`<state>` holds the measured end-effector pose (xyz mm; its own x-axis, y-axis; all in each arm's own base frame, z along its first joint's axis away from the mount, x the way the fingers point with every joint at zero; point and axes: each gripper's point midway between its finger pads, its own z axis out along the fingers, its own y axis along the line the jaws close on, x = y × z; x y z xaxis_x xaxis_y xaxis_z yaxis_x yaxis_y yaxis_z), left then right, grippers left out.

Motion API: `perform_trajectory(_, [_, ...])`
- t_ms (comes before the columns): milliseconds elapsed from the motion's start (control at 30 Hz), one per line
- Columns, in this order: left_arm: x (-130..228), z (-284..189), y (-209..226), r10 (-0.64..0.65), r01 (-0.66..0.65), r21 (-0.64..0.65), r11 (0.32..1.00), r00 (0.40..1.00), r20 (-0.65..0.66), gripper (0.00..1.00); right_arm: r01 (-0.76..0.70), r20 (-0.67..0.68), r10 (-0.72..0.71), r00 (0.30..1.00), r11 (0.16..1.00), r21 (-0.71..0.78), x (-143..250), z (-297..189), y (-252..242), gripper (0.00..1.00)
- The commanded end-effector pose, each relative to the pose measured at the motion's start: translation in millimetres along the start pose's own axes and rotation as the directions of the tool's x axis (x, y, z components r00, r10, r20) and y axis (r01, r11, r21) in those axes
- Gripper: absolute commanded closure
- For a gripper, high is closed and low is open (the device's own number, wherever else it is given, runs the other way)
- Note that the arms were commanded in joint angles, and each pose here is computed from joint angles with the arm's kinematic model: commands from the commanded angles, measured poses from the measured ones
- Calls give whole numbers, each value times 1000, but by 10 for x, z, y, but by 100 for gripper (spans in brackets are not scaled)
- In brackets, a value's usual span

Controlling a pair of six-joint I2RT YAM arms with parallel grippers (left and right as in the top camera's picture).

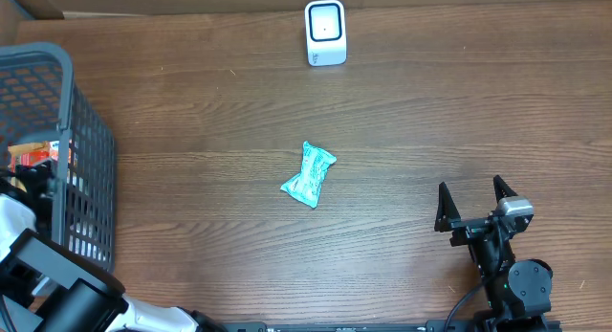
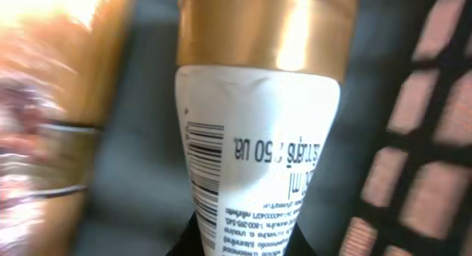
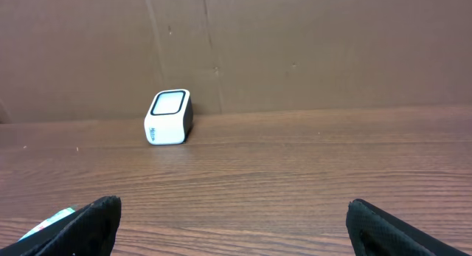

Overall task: Scan the item barcode
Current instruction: 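Return the left gripper into the basket toward the white tube, then lift the white gold-capped tube and set it beside the green packet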

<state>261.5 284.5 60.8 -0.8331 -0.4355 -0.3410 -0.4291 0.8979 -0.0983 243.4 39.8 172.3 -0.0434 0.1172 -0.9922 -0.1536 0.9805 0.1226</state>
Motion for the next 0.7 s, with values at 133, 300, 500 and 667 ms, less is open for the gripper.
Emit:
perform_trajectory(133, [-1269,-1604,94,-164,193,-56,980,928,335,96,-7,5,7,1000,1000,10,16,0,-23,0])
perform_trajectory(300, [-1632,-2738,-312,-167,176,31,984,842,513,96,-7,5,7,1000,1000,10,16,0,-23,0])
perform_trajectory(500, [-1621,-3862,-1434,-64,-96,193,976,727,683,96,-7,5,7,1000,1000,10,16,0,-23,0])
perform_trajectory(667, [-1343,-3876,-2294,57,-252,214,944,761,646,96,-7,5,7,1000,1000,10,16,0,-23,0])
